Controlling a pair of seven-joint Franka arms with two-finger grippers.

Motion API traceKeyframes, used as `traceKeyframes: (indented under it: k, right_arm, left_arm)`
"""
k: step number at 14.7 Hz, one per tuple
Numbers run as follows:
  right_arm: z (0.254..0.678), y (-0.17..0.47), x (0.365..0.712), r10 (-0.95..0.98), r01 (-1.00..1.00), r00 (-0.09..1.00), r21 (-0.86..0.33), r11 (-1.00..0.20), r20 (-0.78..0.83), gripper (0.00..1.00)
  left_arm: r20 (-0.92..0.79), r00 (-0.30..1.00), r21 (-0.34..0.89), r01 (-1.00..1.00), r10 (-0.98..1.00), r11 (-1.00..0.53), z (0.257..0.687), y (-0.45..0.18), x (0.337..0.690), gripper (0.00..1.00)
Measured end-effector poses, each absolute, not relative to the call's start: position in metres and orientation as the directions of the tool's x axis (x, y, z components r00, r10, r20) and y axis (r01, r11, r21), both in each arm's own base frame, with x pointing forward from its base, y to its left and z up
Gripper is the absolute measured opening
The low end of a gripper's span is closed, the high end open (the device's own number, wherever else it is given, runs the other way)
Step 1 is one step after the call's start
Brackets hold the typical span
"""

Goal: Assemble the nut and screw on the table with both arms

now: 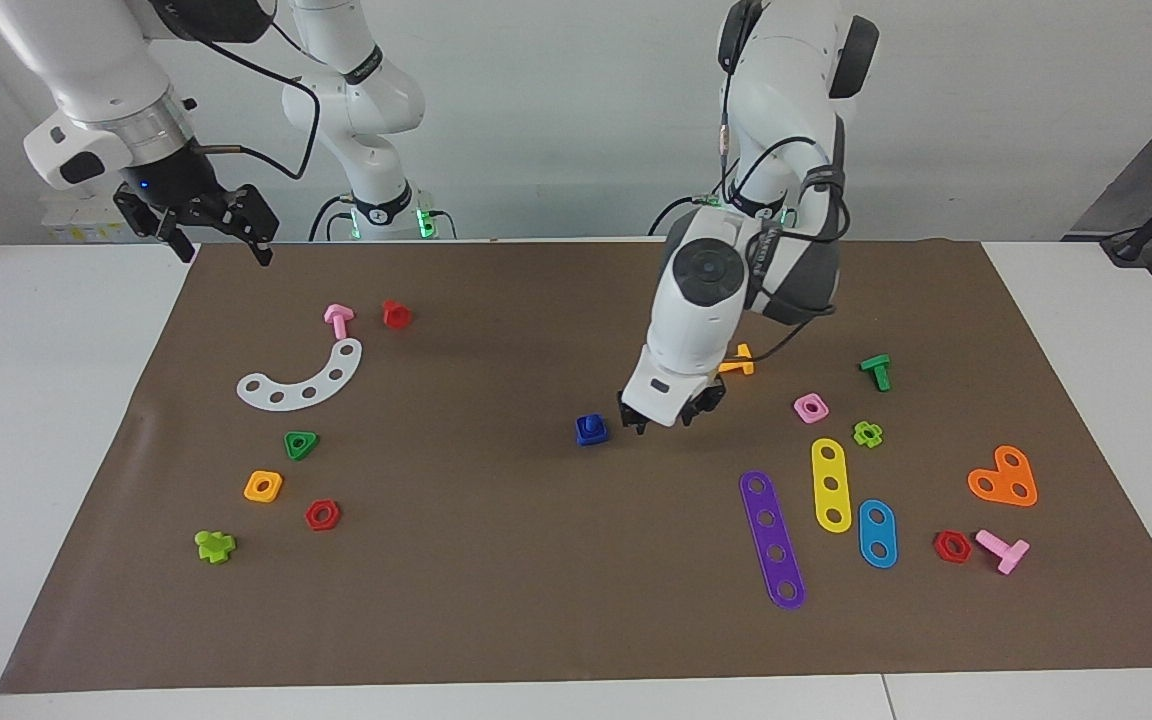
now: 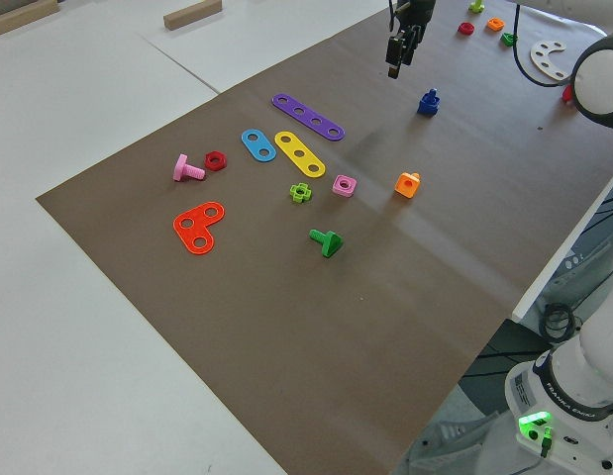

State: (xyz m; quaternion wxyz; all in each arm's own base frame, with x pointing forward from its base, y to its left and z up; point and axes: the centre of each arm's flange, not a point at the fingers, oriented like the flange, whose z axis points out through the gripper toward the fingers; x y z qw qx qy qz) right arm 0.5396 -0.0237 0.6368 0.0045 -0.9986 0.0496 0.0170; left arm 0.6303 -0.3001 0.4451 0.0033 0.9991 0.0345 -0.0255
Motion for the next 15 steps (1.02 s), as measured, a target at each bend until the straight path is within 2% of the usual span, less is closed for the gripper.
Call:
traceKeyframes:
  k: [3, 6, 10, 15]
  right_arm:
    - [0.631, -0.024, 0.539, -0.099, -0.099, 0.994, -0.006, -0.995, -0.048, 1.00]
    - [0.629, -0.024, 0.537, -0.099, -0.100, 0.994, -0.005, -0.995, -0.053, 1.00]
    - [0.629, -0.024, 0.537, -0.100, -0.100, 0.994, -0.004, -0.995, -0.053, 1.00]
    - [0.631, -0.026, 0.539, -0.100, -0.100, 0.994, 0.011, -0.995, -0.031, 1.00]
  left_arm:
    - [-0.071, 0.997, 0.010, 0.000, -0.001, -1.000, 0.497, -0.221, 0.636, 0.71]
    - [-0.103, 0.992, 0.018, -0.071, -0.072, -0.997, 0.530, -0.155, 0.633, 0.70]
    - [-0.120, 0.981, 0.038, -0.147, -0.150, -0.988, 0.556, -0.087, 0.621, 0.70]
    - [-0.105, 0.975, 0.056, -0.191, -0.196, -0.980, 0.579, -0.029, 0.590, 0.70]
